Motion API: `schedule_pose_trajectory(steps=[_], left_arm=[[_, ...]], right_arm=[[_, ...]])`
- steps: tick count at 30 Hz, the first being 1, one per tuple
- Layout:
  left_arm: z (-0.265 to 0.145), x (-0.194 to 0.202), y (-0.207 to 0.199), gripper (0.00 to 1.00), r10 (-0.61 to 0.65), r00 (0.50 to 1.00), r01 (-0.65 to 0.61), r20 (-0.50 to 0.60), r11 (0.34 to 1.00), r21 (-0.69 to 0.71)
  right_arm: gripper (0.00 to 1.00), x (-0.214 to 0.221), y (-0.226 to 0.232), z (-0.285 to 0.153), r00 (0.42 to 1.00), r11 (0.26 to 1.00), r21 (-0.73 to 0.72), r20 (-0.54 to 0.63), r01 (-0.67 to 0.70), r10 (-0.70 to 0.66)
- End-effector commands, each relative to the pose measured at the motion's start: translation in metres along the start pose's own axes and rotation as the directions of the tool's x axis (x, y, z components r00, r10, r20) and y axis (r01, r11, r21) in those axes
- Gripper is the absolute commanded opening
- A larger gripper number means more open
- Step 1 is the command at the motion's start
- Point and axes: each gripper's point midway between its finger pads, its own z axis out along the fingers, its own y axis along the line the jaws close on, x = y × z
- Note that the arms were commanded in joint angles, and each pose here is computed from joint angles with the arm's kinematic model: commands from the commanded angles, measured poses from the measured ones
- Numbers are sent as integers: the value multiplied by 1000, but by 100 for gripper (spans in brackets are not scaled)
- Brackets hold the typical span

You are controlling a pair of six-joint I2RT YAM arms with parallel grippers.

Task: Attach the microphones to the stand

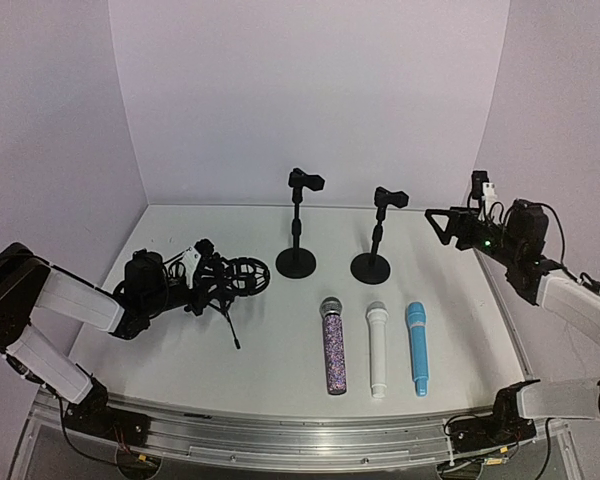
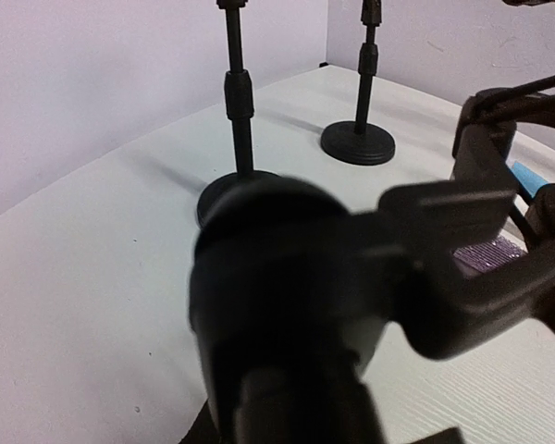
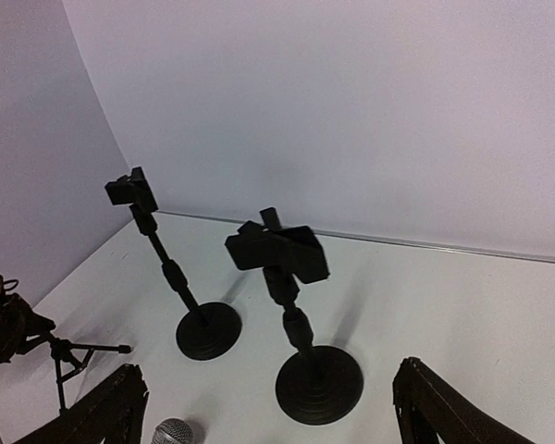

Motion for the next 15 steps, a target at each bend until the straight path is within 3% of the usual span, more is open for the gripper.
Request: schedule_pose_trajectory(steps=[1,6,15], left_arm=[[-2,-34,15,0,23,991,-7,128,992,-122],[-1,-19,12,0,-82,994,90,68,989,-114],[1,-7,-3,15,-167,986,168,27,985,-31]], right_arm=[[90,-17,39,8,998,995,-81,34,55,-53],[90,-12,61,19,998,988,-139,13,66,-65],[90,-13,79,33,995,978,-179,13,104,-104]])
